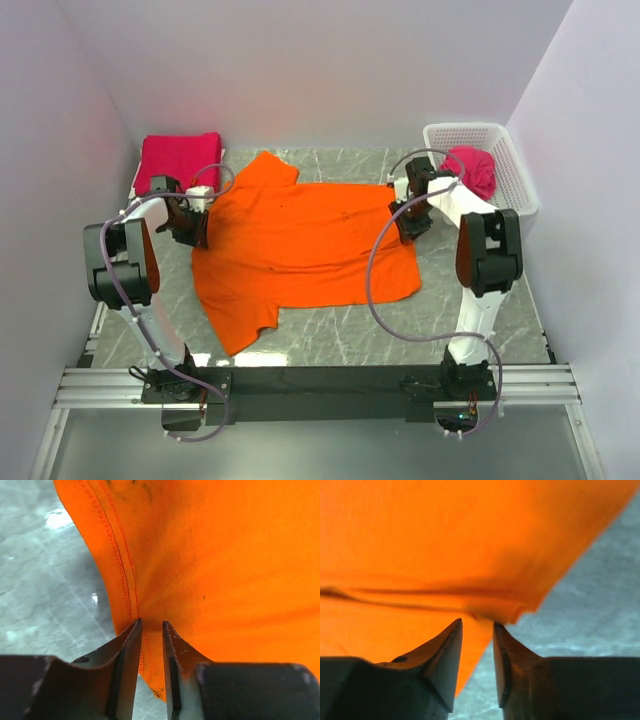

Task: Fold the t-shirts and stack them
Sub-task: Flatten the tshirt out

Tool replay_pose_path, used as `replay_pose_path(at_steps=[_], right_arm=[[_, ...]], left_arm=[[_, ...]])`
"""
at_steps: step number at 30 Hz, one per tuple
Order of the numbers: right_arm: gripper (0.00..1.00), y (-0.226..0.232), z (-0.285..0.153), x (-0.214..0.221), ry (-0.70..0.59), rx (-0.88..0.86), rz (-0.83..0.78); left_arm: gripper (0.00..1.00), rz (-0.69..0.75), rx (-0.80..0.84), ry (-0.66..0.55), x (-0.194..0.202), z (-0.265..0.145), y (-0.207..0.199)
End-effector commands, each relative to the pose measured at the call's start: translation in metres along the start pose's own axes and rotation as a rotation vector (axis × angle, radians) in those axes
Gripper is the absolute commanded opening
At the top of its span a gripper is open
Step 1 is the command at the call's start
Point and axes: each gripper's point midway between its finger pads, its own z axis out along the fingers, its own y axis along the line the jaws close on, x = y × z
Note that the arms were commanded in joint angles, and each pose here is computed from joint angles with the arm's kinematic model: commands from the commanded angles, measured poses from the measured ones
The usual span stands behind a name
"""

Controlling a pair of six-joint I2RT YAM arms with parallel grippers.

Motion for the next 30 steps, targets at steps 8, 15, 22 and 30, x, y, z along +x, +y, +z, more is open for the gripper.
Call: replay_pose_path(at_steps=[8, 15, 22, 30], right_arm=[[0.64, 0.047, -0.085, 0.088, -0.038, -0.238, 0.083], [0.64, 0.058, -0.045, 0.123, 0.036, -0.29, 0.19], [0.69, 0.04, -0.027, 0.125, 0.08, -0.291, 0.286], [0.54, 0.06, -0.029, 0.11, 0.125, -0.474, 0.309]], left_arm=[[0.35, 0.018, 0.062, -0.01, -0.001, -0.016, -0.012], [0.36, 0.028, 0.051, -0.017, -0.001, -0.018, -0.011], [0.35, 0.027, 0.05, -0.013, -0.001, -0.014, -0.01], [0.35, 0.025, 0.045, -0.008, -0.004, -0.009, -0.004]])
